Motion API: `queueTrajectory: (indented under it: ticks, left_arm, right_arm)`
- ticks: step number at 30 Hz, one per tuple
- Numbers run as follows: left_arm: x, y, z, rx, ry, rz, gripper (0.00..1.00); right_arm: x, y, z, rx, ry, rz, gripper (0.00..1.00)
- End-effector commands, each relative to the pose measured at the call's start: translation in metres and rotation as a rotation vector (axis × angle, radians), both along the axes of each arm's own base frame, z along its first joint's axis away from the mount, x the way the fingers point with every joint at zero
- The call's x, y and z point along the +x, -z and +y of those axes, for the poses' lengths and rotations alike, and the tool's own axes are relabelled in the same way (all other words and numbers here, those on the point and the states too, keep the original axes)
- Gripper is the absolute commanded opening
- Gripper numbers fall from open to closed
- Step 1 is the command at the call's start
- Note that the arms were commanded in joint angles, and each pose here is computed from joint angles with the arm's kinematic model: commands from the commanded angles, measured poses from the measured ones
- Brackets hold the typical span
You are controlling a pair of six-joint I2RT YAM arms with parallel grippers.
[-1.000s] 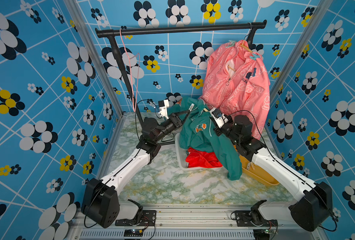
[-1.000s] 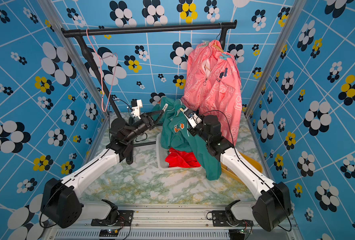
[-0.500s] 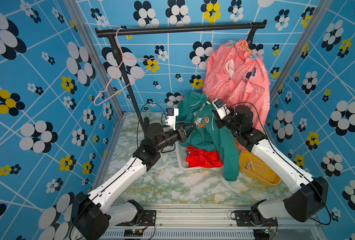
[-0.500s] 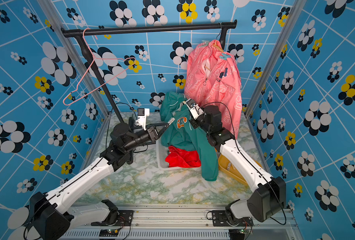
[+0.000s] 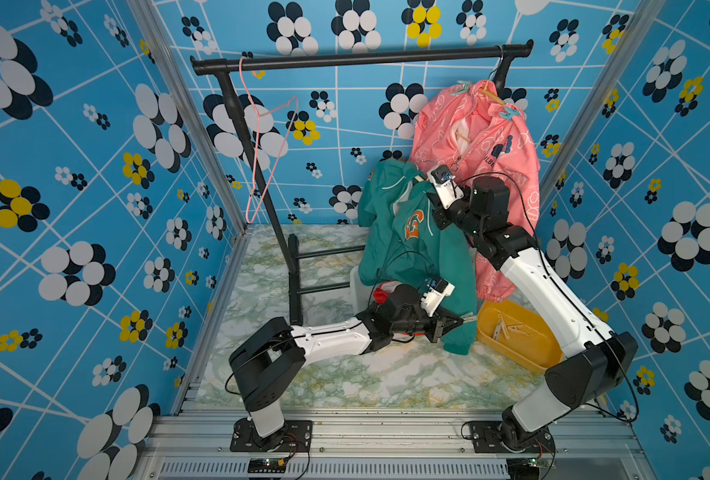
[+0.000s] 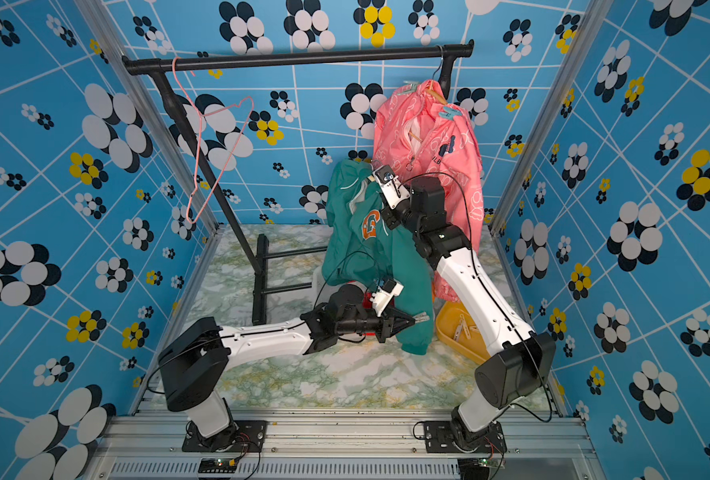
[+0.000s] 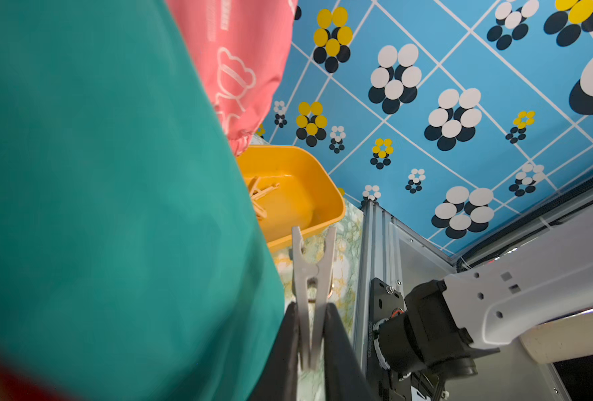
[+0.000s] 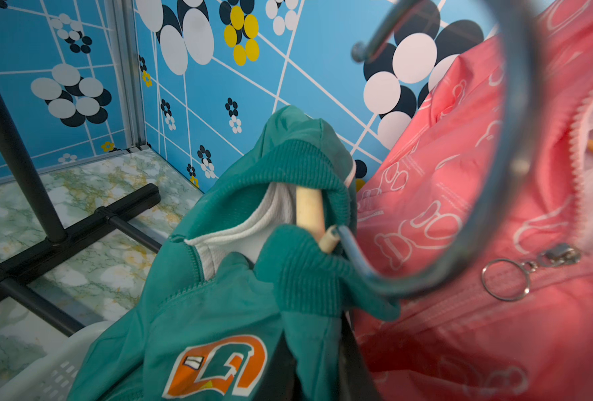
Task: Remove the clothespins securing jackets to the hanger
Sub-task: Place the clothespin in the storage box.
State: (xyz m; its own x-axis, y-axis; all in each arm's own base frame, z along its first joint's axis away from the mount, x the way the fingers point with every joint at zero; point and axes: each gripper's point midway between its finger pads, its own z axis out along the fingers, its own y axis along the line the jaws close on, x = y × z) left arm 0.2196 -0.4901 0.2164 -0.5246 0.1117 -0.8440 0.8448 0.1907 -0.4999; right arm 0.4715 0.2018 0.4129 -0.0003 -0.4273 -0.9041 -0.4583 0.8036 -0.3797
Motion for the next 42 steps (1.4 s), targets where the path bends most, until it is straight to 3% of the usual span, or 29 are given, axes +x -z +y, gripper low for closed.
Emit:
queueTrajectory:
  ticks: [1, 7, 11, 12, 14, 15, 16, 17, 21, 25, 30, 36, 42]
  left_arm:
    - [-0.002, -0.031, -0.038, -0.138, 0.05, -0.085, 0.0]
    - [0.007, 0.01, -0.095, -0.076, 0.032, -0.103, 0.0]
    - [0.014, 0.03, -0.112, -0.038, 0.012, -0.09, 0.0]
    - [0.014, 0.032, -0.113, -0.033, 0.008, -0.092, 0.12]
    - [0.016, 0.034, -0.116, -0.03, -0.001, -0.095, 0.46]
    - [0.017, 0.033, -0.116, -0.035, -0.002, -0.091, 0.75]
    - [0.017, 0.033, -0.117, -0.039, -0.003, -0.087, 0.95]
    - [0.017, 0.031, -0.117, -0.044, -0.004, -0.085, 1.0]
    - [0.015, 0.014, -0.106, -0.082, -0.011, -0.11, 0.99]
    - [0.004, -0.025, -0.078, -0.148, 0.009, -0.166, 1.0]
    - [-0.01, -0.059, -0.023, -0.08, -0.029, -0.279, 0.96]
    - [0.016, -0.069, 0.055, 0.155, -0.294, -0.448, 0.9]
    - [0.063, -0.096, 0.111, 0.246, -0.526, -0.545, 0.86]
  right_arm:
    - [-0.003, -0.041, -0.007, 0.055, 0.017, -0.094, 0.0]
    - [-0.011, -0.036, -0.005, 0.063, -0.011, -0.082, 0.0]
    - [-0.018, -0.033, -0.006, 0.059, -0.017, -0.083, 0.0]
    - [-0.019, -0.033, -0.007, 0.057, -0.018, -0.084, 0.0]
    - [-0.022, -0.033, -0.008, 0.057, -0.019, -0.085, 0.0]
    - [-0.023, -0.032, -0.008, 0.057, -0.022, -0.085, 0.0]
    - [-0.023, -0.03, -0.008, 0.056, -0.024, -0.083, 0.0]
    - [-0.024, -0.029, -0.008, 0.055, -0.024, -0.081, 0.0]
    - [-0.023, -0.023, -0.011, 0.039, -0.007, -0.074, 0.0]
    - [-0.021, -0.017, -0.012, 0.027, 0.004, -0.068, 0.0]
    - [-0.019, -0.017, -0.015, 0.019, 0.017, -0.07, 0.0]
    - [-0.029, -0.023, -0.014, 0.028, -0.006, -0.074, 0.0]
    - [-0.056, -0.016, -0.011, 0.029, -0.085, -0.04, 0.0]
